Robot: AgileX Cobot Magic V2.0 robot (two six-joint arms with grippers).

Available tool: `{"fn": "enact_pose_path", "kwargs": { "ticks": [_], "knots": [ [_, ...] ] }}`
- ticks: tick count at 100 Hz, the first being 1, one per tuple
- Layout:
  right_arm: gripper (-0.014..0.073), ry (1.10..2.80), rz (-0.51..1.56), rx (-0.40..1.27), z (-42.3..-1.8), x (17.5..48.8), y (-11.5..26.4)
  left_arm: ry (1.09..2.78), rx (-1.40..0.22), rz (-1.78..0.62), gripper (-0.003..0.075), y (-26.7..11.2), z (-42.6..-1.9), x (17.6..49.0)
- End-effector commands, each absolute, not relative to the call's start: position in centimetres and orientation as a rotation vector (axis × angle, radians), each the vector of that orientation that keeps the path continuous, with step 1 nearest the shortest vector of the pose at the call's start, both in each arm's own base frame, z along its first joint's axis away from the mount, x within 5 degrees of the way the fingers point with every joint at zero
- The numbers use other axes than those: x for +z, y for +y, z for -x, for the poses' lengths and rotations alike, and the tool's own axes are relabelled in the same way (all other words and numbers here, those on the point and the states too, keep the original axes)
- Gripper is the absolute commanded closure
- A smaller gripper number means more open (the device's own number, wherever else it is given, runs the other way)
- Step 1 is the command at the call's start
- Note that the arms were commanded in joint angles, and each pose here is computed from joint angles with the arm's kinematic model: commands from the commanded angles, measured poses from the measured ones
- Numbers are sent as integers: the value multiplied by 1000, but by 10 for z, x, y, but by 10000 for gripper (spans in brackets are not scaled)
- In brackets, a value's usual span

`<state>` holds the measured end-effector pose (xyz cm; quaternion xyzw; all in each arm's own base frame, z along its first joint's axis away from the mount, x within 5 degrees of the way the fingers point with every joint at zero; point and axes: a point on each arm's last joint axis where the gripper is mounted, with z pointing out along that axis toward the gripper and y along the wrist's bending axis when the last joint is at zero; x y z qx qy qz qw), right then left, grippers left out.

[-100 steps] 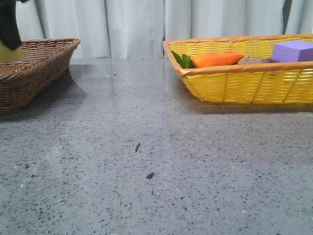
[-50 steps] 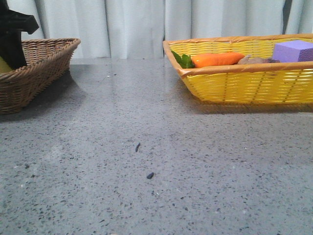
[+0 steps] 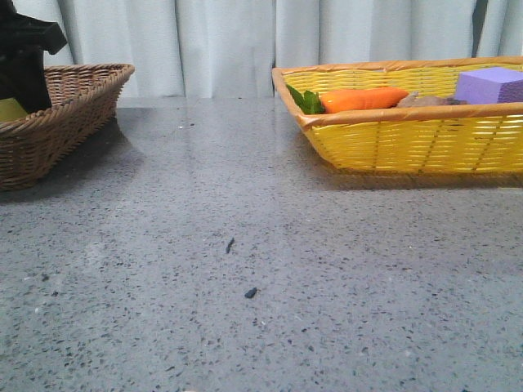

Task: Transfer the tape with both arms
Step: 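Lift the tape roll with the left gripper and lower it into the brown basket, then open the left gripper to release the tape roll in the brown basket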

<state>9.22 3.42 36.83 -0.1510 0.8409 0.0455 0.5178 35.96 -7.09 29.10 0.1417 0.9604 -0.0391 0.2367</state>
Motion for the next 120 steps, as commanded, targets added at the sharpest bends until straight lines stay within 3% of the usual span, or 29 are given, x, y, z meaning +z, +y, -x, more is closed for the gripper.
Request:
{"fn": "enact_pose_path", "kwargs": {
  "ticks": [1,40,71,80,97,120],
  "knots": [
    [661,1926,370,106,-94,381,34,2510,-117,-370,436,-70,-354,323],
    [661,1897,378,63,-95,384,32,2311,-160,-339,449,-66,-314,396],
    [661,1637,424,153,-80,391,27,1993,-174,-331,706,-54,-240,468],
    [661,1594,402,155,-72,388,19,1904,-154,-342,741,-49,-216,480],
    [661,1541,351,159,-56,376,2,1792,-131,-340,741,-41,-175,484],
    [661,1507,307,144,-37,345,-19,1692,-126,-306,741,-30,-123,448]
  ]
}}
